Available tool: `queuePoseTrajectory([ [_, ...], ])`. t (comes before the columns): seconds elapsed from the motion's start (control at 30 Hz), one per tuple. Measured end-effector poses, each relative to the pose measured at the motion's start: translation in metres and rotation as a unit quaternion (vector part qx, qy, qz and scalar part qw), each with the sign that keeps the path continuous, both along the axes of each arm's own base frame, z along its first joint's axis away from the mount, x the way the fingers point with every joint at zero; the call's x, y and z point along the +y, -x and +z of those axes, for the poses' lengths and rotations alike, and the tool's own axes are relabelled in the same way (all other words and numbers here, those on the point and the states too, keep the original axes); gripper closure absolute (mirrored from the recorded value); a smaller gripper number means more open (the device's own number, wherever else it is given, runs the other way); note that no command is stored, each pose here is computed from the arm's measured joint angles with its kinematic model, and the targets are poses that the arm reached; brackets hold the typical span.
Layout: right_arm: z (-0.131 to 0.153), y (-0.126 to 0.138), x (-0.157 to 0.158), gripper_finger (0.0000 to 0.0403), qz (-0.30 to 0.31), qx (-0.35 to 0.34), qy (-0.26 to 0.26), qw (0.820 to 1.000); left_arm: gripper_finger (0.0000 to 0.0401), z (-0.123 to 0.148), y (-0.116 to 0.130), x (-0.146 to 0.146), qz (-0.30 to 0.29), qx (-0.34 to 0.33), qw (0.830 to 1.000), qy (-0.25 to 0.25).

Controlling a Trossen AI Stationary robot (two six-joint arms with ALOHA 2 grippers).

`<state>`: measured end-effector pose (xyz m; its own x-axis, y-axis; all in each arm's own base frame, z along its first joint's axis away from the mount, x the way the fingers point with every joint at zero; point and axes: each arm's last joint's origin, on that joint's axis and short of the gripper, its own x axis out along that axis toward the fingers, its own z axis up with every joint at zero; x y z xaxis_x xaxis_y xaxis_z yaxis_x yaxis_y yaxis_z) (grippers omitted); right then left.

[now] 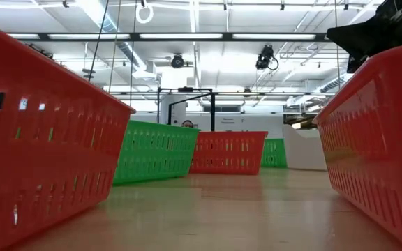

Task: Stack baskets on shelf by color
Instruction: Put the top red bin on the shelf

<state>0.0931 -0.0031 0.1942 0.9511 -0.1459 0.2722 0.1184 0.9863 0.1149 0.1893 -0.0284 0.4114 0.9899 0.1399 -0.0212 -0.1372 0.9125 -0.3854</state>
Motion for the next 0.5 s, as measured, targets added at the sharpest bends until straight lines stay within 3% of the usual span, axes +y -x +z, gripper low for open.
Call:
queuePoseTrajectory([
  [0.17,0.014,0.004,0.0,0.0389,0.04,-0.086,-0.127,0.987,0.0368,0.035,-0.012,-0.003,-0.009,-0.043,0.997,0.062],
  [0.23,0.025,0.005,0.0,0.0389,0.053,-0.091,-0.123,0.987,0.0366,0.043,-0.014,-0.004,-0.019,-0.048,0.996,0.066],
  [0.33,0.055,0.007,0.001,0.0389,0.044,-0.096,-0.076,0.992,0.0363,0.052,-0.013,-0.004,-0.027,-0.062,0.996,0.064],
  [0.5,0.112,-0.012,0.001,0.0389,0.024,-0.003,-0.036,0.999,0.0364,0.058,-0.009,-0.003,-0.026,-0.079,0.994,0.068],
])
